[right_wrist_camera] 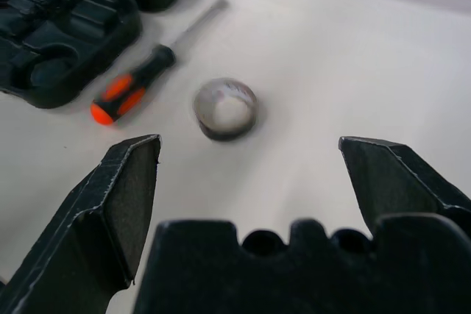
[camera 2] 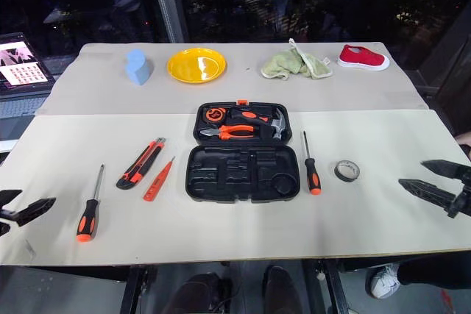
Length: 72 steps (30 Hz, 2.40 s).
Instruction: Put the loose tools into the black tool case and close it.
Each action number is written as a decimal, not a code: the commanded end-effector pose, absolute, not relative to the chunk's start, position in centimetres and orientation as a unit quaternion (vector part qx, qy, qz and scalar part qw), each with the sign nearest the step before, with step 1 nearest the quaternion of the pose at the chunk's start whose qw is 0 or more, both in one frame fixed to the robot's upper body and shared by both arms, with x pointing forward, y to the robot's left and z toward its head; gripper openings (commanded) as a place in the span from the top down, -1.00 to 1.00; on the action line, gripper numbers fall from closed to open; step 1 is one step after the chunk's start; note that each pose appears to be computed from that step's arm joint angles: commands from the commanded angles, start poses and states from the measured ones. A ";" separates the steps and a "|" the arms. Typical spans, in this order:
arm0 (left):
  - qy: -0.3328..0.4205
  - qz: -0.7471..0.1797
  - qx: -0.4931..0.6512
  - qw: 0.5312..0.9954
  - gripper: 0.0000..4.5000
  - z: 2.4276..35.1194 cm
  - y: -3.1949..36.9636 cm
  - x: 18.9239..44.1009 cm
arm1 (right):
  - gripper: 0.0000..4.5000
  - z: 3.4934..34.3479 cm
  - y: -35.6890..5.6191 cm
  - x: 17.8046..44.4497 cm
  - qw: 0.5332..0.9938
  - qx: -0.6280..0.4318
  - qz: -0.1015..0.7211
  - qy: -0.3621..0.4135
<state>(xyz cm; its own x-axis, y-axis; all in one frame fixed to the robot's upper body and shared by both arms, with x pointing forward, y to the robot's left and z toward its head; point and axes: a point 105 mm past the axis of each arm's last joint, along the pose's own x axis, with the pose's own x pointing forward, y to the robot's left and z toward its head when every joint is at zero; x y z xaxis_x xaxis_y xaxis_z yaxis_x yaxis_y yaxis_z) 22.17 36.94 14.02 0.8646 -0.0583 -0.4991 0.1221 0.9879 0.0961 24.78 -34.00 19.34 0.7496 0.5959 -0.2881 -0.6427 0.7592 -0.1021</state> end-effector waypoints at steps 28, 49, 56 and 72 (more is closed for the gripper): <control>0.452 0.030 -0.039 0.890 0.54 9.0 33.2 21.2 | -1.00 23.5 -12.0 21.1 0.749 -0.125 0.651 -0.025; 0.171 -0.574 0.344 0.724 0.61 20.3 11.9 35.1 | -1.00 22.2 -17.2 23.7 0.884 -0.114 0.454 0.000; 0.208 -0.598 0.404 0.661 0.61 18.3 6.4 36.9 | -1.00 22.7 -18.5 23.7 0.915 -0.099 0.390 -0.019; 0.235 -0.565 0.435 0.661 0.61 16.6 6.0 39.2 | -1.00 22.2 -19.9 22.3 0.937 -0.092 0.338 -0.022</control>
<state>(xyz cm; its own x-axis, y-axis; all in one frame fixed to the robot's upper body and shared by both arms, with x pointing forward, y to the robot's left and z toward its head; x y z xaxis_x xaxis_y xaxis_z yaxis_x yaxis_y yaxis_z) 38.76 6.48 14.84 0.2149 -0.5257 -0.8231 0.9679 0.0024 0.2512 22.61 -20.10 21.16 0.7730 0.6316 -0.0605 -0.6324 0.7594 -0.1526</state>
